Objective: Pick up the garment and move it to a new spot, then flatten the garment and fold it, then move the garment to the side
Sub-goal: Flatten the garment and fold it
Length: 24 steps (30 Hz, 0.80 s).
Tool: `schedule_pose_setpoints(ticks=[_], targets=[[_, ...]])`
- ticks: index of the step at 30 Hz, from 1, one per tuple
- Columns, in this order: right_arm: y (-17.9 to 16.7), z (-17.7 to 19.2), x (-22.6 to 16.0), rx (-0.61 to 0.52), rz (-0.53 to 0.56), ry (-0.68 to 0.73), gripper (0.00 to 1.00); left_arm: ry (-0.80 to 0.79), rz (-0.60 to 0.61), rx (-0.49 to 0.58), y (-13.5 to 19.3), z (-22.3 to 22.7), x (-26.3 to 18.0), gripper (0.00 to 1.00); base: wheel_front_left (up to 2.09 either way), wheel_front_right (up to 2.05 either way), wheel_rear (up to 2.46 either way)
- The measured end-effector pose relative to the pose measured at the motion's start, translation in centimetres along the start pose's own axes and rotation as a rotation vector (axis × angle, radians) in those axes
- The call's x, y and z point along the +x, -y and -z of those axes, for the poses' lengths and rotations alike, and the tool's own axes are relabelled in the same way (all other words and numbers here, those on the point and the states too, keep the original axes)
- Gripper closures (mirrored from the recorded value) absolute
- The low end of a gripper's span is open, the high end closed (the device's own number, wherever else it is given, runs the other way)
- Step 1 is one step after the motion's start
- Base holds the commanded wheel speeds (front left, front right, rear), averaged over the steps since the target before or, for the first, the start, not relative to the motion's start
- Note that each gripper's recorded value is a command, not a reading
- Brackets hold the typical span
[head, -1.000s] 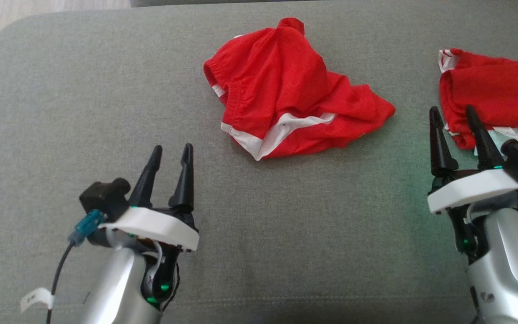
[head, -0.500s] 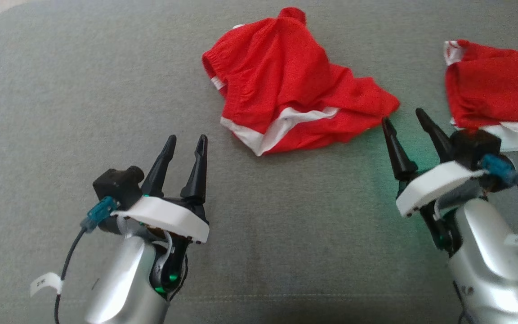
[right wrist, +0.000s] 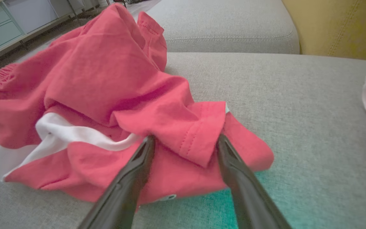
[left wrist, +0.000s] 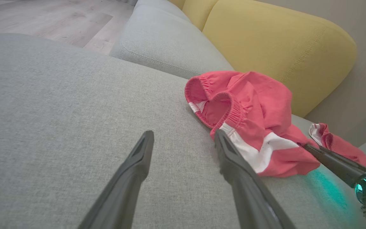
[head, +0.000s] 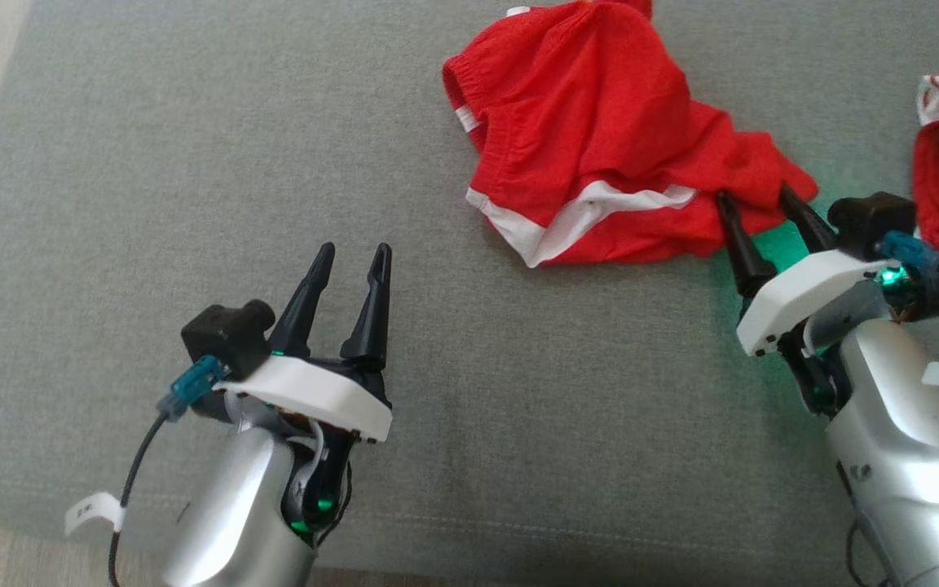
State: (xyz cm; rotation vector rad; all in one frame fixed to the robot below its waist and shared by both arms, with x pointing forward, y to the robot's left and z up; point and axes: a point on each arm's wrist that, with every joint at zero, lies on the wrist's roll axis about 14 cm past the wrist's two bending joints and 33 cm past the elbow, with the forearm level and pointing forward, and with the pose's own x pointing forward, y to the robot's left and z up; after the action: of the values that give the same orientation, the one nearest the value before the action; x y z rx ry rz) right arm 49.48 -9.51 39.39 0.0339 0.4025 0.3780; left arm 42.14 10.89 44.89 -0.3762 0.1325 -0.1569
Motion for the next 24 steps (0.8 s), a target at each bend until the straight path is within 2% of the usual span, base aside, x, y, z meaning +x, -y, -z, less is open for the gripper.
schedule_pose_setpoints(ticks=[1, 2, 7, 16, 20, 21, 24], targets=[[0.0, 0.1, 0.2, 0.002, -0.001, -0.003, 0.97, -0.001, -0.005, 0.0, -0.2, 0.0, 0.0, 0.0, 0.0, 0.0, 0.0], [0.1, 0.0, 0.3, 0.002, 0.0, 0.0, 1.0, -0.002, -0.008, 0.0, -0.3, 0.1, -0.1, 0.0, 0.0, 0.0, 0.0], [0.5, -0.8, 0.6, -0.005, 0.003, 0.043, 1.0, 0.001, -0.023, -0.005, -0.6, -0.1, -0.2, 0.0, 0.0, 0.0, 0.0], [0.2, -6.2, 0.4, -0.066, -0.009, 0.185, 1.0, 0.038, -0.018, -0.008, -0.2, -1.5, -0.8, 0.0, 0.0, 0.0, 0.0], [0.6, -7.8, 0.8, -0.069, 0.005, 0.177, 1.0, 0.052, -0.03, -0.014, -0.5, -2.0, -1.4, 0.0, 0.0, 0.0, 0.0], [0.6, -7.8, 1.1, -0.076, 0.005, 0.151, 0.91, 0.055, -0.036, -0.013, -0.7, -2.1, -1.6, 0.0, 0.0, 0.0, 0.0], [0.0, -7.6, 2.0, -0.1, -0.004, 0.085, 0.96, 0.062, -0.057, -0.01, -1.3, -2.4, -2.0, 0.0, 0.0, 0.0, 0.0]])
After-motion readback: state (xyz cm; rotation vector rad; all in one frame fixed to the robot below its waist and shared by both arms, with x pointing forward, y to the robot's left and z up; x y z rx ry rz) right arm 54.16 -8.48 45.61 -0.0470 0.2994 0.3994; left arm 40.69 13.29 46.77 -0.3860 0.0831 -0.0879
